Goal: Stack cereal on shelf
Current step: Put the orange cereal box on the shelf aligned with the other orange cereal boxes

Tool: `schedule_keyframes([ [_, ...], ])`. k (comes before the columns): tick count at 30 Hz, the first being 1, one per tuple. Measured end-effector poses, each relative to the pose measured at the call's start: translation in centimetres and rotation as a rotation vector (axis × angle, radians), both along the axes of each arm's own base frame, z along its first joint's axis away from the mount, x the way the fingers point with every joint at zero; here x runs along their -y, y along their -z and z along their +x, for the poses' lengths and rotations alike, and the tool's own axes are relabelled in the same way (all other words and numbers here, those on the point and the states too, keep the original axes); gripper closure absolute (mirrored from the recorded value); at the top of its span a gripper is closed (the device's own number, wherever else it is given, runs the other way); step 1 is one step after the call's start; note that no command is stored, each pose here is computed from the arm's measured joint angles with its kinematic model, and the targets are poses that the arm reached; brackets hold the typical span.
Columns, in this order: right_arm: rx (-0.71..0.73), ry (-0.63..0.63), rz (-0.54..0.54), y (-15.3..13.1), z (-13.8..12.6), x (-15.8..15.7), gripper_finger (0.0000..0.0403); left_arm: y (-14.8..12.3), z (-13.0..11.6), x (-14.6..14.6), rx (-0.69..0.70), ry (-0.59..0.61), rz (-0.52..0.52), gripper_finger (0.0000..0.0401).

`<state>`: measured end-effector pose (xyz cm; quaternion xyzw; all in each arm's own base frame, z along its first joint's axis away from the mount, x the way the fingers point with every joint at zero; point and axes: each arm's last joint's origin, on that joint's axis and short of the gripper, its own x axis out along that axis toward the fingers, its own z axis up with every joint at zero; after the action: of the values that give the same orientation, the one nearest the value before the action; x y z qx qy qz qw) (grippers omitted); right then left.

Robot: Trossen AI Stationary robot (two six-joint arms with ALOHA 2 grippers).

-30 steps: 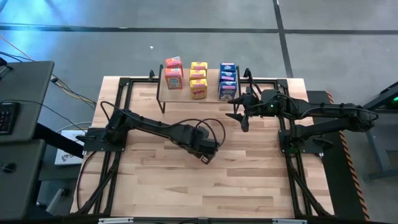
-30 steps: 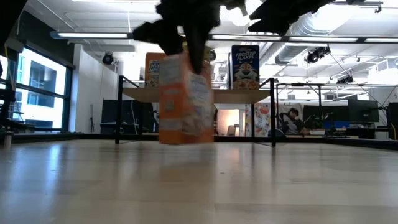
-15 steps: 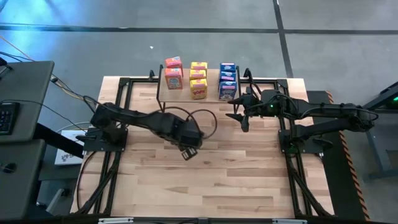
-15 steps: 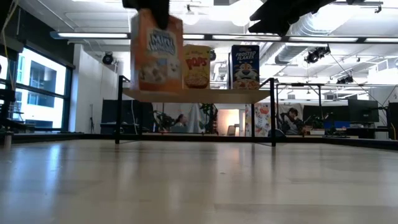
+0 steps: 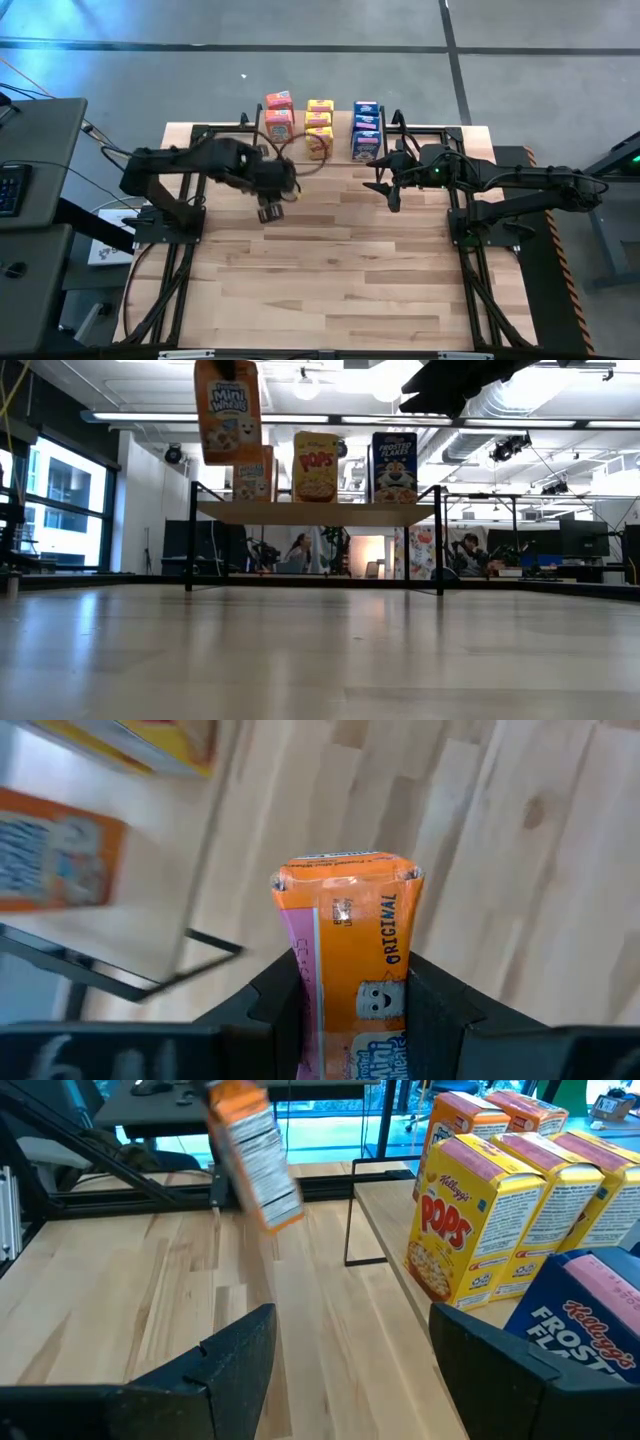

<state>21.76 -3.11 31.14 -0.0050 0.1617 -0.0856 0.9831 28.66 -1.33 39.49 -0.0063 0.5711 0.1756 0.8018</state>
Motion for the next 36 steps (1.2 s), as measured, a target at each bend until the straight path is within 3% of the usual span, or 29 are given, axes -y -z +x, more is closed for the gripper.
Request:
schedule_keyframes([
  [7, -0.003, 0.000, 0.000, 0.0, 0.0, 0.0, 0.0146, -1.4, -1.7, -3.9, -0.029, 0.119, 0.083, 0.0281],
  [15, -0.003, 0.000, 0.000, 0.0, 0.0, 0.0, 0.0146, -1.6, -2.0, -8.6, -0.060, 0.256, 0.140, 0.0281],
  [23, -0.003, 0.000, 0.000, 0.0, 0.0, 0.0, 0.0146, -1.5, -2.7, -12.3, -0.041, 0.299, 0.107, 0.0281],
  [36, -0.003, 0.000, 0.000, 0.0, 0.0, 0.0, 0.0146, 1.4, -1.2, -16.4, -0.101, 0.317, 0.000, 0.0281],
])
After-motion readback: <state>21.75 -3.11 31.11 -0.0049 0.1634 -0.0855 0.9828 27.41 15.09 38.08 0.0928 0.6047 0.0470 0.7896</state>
